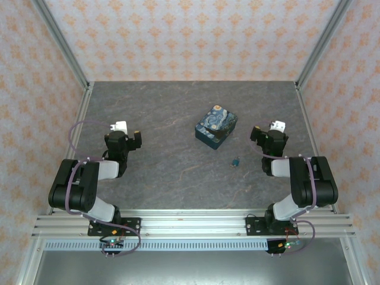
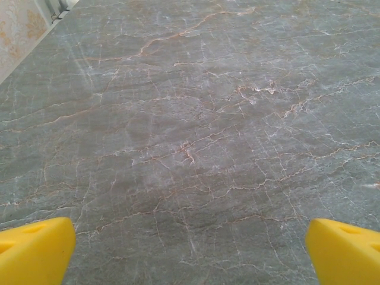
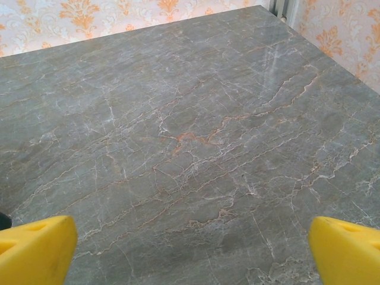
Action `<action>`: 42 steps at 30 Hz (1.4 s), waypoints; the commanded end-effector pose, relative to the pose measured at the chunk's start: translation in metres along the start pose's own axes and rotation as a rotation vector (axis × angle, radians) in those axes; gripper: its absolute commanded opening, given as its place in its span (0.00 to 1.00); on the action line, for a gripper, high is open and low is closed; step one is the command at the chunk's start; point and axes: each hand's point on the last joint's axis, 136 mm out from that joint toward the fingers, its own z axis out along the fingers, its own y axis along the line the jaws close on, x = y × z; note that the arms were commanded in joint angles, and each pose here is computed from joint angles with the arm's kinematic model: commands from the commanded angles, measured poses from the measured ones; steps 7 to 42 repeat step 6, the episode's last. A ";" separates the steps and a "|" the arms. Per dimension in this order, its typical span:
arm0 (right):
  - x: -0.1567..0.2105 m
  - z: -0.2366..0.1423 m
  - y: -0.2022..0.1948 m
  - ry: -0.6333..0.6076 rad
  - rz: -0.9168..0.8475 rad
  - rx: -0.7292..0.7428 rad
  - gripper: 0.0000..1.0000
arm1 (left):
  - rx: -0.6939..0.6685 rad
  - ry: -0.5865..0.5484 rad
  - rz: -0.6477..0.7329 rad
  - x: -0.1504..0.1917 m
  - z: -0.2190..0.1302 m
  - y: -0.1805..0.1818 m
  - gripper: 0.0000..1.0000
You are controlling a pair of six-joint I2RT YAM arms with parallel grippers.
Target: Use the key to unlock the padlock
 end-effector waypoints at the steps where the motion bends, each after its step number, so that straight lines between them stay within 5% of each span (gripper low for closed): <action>1: 0.000 0.002 0.002 0.010 0.000 -0.010 0.99 | 0.016 -0.050 0.006 -0.018 0.001 -0.005 1.00; 42: -0.001 -0.002 0.003 -0.004 0.002 -0.018 0.99 | 0.015 -0.052 0.006 -0.018 0.001 -0.005 1.00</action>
